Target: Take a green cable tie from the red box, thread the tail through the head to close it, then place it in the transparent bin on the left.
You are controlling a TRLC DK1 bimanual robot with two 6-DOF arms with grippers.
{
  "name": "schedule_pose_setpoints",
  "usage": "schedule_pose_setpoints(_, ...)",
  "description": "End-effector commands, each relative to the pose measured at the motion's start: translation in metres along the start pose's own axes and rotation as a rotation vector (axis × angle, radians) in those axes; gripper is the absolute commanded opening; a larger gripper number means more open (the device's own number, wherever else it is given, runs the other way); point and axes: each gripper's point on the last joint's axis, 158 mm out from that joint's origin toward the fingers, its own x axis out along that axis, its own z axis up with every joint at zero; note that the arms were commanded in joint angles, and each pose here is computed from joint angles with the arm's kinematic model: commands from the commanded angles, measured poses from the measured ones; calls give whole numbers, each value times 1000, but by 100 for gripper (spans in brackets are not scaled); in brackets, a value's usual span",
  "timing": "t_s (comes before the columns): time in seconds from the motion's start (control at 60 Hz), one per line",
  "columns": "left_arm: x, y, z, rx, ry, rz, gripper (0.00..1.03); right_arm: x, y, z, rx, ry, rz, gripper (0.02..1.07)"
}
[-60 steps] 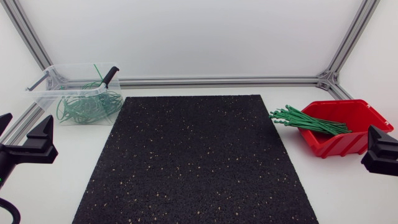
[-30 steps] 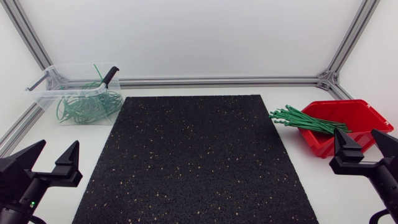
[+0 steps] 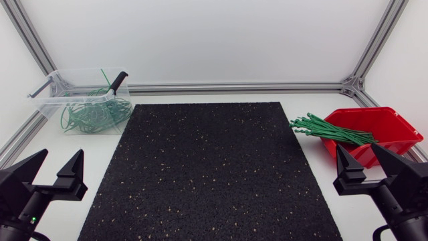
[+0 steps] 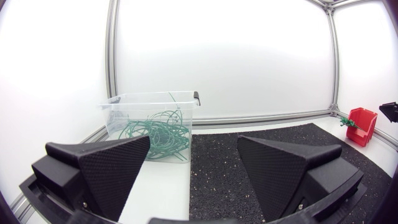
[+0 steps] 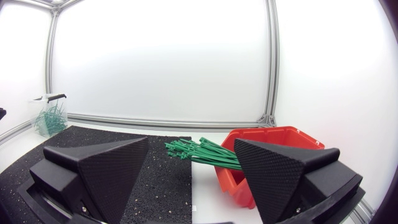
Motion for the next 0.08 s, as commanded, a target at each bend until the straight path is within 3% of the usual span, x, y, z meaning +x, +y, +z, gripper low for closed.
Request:
schedule_pose_setpoints(0.0, 2, -3, -21, -22, 41, -13, 98, 1, -1, -6, 19, 2, -5, 102)
schedule_pose_setpoints(0.067, 2, -3, -21, -22, 41, -13, 98, 1, -1, -6, 19, 2, -5, 102)
